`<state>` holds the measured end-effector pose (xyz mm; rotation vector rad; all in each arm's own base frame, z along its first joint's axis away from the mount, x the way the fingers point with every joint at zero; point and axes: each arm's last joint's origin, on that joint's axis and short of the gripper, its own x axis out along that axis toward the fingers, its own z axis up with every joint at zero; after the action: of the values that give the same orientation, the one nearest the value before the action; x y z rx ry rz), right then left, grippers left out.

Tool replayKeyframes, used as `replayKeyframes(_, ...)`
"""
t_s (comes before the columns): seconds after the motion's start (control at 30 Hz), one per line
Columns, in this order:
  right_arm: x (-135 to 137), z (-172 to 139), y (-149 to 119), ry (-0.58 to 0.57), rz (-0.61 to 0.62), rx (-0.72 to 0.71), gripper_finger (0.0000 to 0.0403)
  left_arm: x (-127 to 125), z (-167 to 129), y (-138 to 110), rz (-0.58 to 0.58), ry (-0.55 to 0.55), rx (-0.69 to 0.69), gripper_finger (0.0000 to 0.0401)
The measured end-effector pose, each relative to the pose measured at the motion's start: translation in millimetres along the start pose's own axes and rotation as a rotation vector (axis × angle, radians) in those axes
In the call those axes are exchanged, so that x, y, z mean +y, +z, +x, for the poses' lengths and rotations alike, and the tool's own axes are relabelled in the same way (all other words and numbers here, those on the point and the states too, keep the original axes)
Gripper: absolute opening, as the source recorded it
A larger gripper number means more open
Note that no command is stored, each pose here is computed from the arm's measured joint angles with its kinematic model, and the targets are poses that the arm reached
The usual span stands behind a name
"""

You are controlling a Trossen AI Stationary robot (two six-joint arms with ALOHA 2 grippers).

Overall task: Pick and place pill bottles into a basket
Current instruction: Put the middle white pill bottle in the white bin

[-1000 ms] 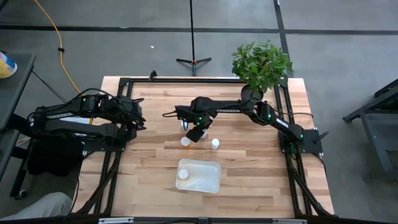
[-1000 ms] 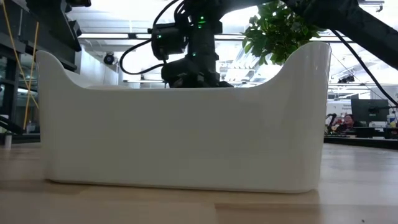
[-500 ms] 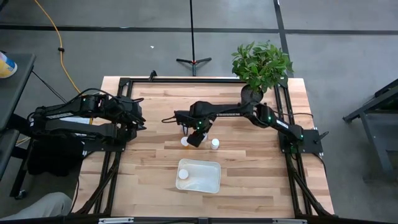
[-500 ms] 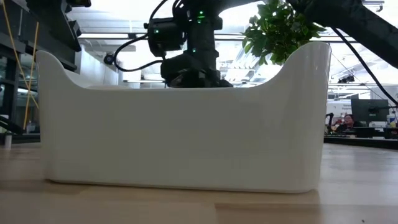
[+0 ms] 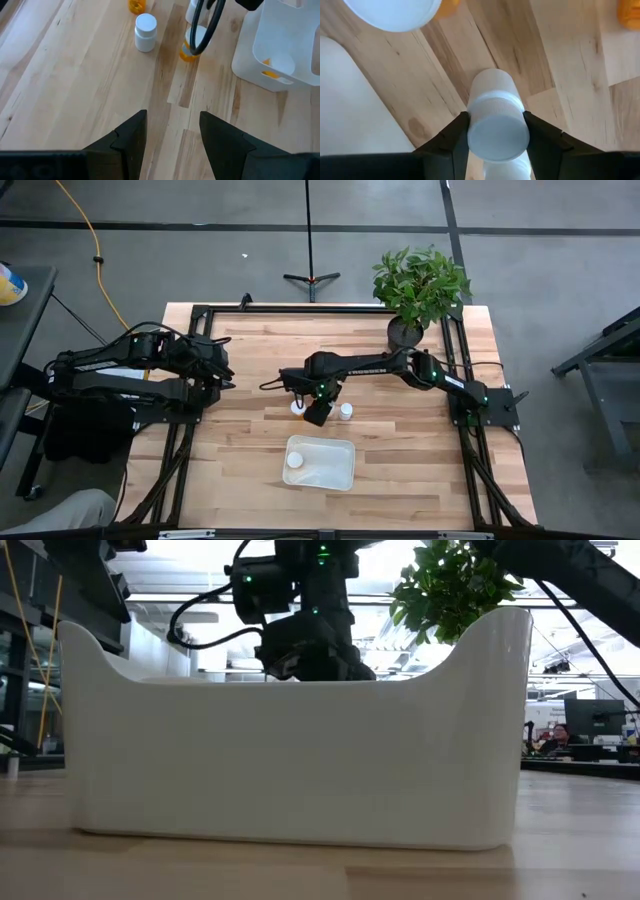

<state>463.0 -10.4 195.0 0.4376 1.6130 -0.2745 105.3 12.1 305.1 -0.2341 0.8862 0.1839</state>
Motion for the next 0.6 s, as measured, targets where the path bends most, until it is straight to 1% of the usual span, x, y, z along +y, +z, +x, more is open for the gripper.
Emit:
replayKeyframes(0.13,0,-5,-2,0.003,-0.009,-0.006,0.0149,0,0,0,-0.004,0.0,0.0,0.0216)
replayKeyframes(0.3,-1,-22,-9,0.002,-0.023,-0.034,0.0149,0,0,0,-0.004,0.0,-0.001,0.0216)
replayKeyframes(0.6,4,-67,-30,0.032,-0.051,-0.138,0.0149,0,0,0,-0.004,0.001,-0.001,0.0216)
